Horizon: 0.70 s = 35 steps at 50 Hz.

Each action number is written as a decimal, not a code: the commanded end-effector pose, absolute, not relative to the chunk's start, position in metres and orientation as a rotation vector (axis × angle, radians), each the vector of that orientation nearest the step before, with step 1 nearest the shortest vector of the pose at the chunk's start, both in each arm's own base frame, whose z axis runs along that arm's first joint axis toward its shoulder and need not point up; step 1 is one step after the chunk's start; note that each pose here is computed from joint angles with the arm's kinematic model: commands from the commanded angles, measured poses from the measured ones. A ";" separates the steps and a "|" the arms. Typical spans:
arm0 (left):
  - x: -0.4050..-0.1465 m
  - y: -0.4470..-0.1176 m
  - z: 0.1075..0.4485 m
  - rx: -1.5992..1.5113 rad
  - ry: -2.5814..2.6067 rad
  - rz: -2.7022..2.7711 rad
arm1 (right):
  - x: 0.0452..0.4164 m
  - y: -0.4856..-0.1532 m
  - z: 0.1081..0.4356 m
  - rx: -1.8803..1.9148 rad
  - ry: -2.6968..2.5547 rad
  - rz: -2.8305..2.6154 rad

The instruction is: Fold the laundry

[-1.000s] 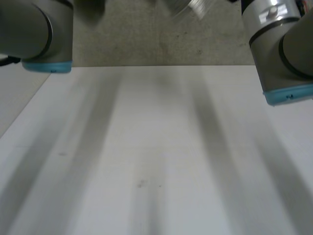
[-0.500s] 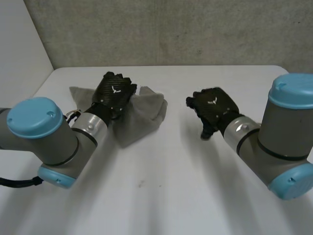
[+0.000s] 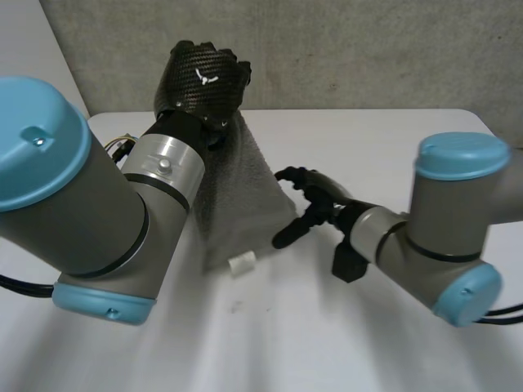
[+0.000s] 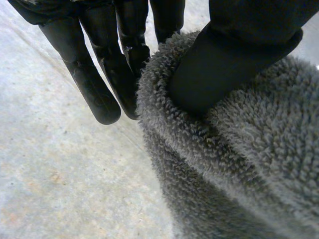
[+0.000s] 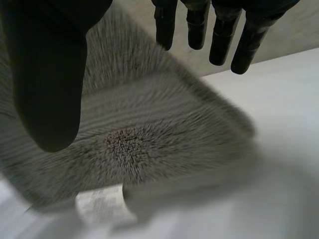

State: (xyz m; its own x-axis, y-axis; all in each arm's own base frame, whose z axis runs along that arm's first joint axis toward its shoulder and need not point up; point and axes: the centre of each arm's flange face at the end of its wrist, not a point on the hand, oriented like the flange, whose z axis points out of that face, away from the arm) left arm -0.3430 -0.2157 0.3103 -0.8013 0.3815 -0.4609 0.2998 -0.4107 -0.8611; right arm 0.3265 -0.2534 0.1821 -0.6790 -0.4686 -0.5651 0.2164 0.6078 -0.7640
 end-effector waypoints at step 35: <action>-0.314 -0.253 0.201 -1.078 -2.106 2.169 | 0.301 -0.273 0.224 -1.089 2.162 -1.608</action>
State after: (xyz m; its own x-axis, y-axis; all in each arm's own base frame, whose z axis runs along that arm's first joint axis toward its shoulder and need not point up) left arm -0.3092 -0.2493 0.2247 -0.7891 0.3669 -0.4927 0.4602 -0.1782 -0.8697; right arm 0.3005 -0.2840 0.2296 -0.7177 -0.6452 0.2619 -0.3911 0.0624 -0.9182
